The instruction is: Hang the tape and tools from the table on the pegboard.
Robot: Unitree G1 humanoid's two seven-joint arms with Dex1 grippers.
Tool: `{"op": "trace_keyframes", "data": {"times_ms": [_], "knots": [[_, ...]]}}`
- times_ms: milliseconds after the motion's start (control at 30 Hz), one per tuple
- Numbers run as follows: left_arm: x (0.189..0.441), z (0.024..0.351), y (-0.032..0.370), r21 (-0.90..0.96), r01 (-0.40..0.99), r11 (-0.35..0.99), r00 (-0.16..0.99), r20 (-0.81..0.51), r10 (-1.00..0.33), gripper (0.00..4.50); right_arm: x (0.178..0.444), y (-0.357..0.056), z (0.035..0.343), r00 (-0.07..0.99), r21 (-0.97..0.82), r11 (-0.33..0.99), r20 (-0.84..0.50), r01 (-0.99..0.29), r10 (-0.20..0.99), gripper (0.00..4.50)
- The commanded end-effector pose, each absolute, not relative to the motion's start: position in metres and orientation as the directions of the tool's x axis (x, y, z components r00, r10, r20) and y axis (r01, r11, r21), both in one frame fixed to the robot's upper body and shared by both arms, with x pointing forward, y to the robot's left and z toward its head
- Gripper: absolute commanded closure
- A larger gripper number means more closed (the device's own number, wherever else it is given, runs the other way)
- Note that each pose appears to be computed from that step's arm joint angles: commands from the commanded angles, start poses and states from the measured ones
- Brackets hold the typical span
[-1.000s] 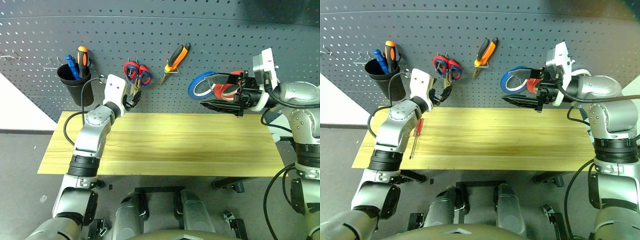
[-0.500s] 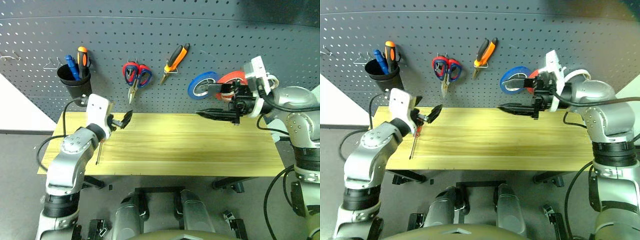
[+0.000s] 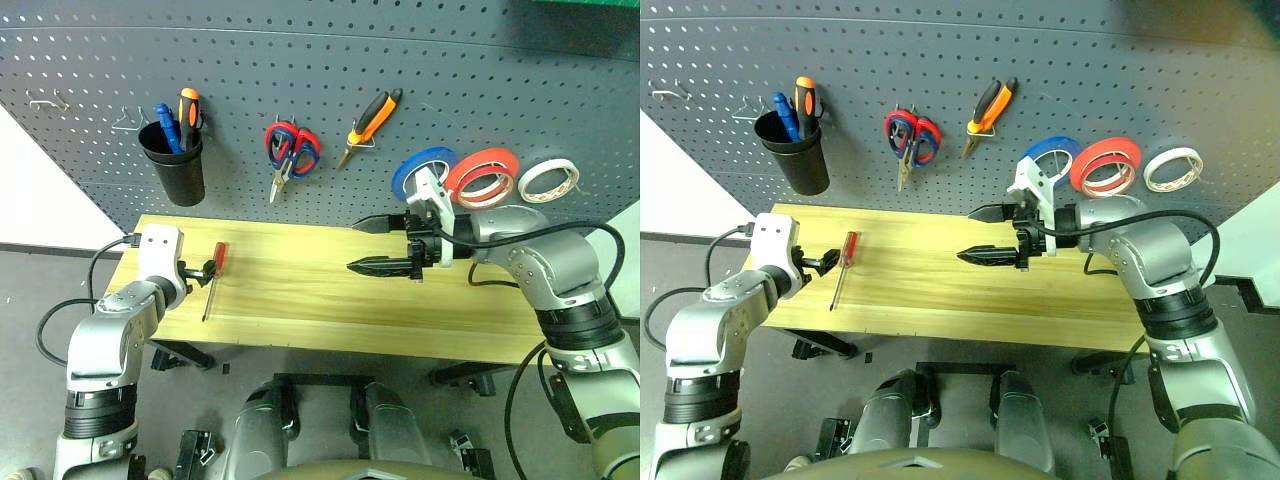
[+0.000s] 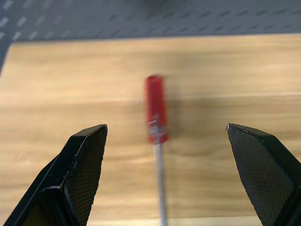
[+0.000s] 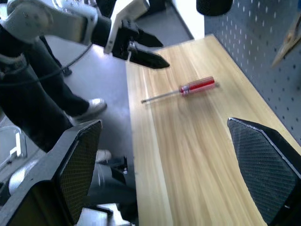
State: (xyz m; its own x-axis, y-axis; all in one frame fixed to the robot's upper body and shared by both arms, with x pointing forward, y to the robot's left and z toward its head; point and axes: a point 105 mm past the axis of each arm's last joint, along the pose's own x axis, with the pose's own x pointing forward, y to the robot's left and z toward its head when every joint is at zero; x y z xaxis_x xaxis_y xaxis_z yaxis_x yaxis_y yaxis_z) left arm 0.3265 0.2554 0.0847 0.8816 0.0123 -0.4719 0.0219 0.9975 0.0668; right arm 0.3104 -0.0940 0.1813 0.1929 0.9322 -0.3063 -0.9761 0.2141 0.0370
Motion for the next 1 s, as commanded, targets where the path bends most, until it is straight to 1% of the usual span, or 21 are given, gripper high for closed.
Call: {"op": "trace_keyframes", "data": {"times_ms": [33, 133, 267, 400, 500, 600, 700, 800, 933, 1000], "knots": [[0.336, 0.088, 0.273, 0.08, -0.034, 0.996, 0.866, -0.496, 0.069, 0.24, 0.315, -0.096, 0.181, 0.195, 0.022, 0.215, -0.34, -0.976, 0.92, 0.0], [0.346, 0.089, 0.277, 0.082, -0.033, 0.996, 0.853, -0.516, 0.071, 0.24, 0.319, -0.095, 0.179, 0.205, 0.028, 0.229, -0.353, -0.973, 0.913, 0.0], [0.365, 0.088, 0.271, 0.003, -0.048, 0.999, 0.847, -0.53, 0.042, 0.24, 0.325, -0.098, 0.175, 0.25, 0.041, 0.282, -0.358, -0.958, 0.9, 0.0], [0.375, 0.081, 0.267, 0.004, -0.045, 0.999, 0.83, -0.556, 0.039, 0.24, 0.321, -0.107, 0.174, 0.266, 0.044, 0.303, -0.372, -0.952, 0.889, 0.0], [0.383, 0.079, 0.261, -0.007, -0.024, 1.0, 0.827, -0.562, 0.016, 0.24, 0.321, -0.112, 0.177, 0.293, 0.044, 0.332, -0.372, -0.942, 0.881, 0.0], [0.388, 0.076, 0.26, -0.003, -0.029, 1.0, 0.824, -0.566, 0.022, 0.24, 0.319, -0.115, 0.178, 0.303, 0.047, 0.344, -0.375, -0.938, 0.876, 0.0], [0.396, 0.076, 0.253, 0.014, -0.003, 1.0, 0.83, -0.558, 0.011, 0.24, 0.318, -0.119, 0.175, 0.323, 0.053, 0.369, -0.385, -0.928, 0.865, 0.0], [0.398, 0.07, 0.253, 0.017, -0.022, 1.0, 0.81, -0.585, 0.028, 0.24, 0.316, -0.122, 0.173, 0.332, 0.053, 0.382, -0.392, -0.923, 0.858, 0.0], [0.394, 0.057, 0.255, 0.036, -0.059, 0.998, 0.767, -0.638, 0.068, 0.24, 0.317, -0.124, 0.172, 0.355, 0.043, 0.401, -0.389, -0.915, 0.85, 0.0], [0.393, 0.056, 0.256, 0.028, -0.074, 0.997, 0.764, -0.641, 0.075, 0.61, 0.317, -0.125, 0.172, 0.36, 0.043, 0.407, -0.386, -0.913, 0.849, 0.0]]}}
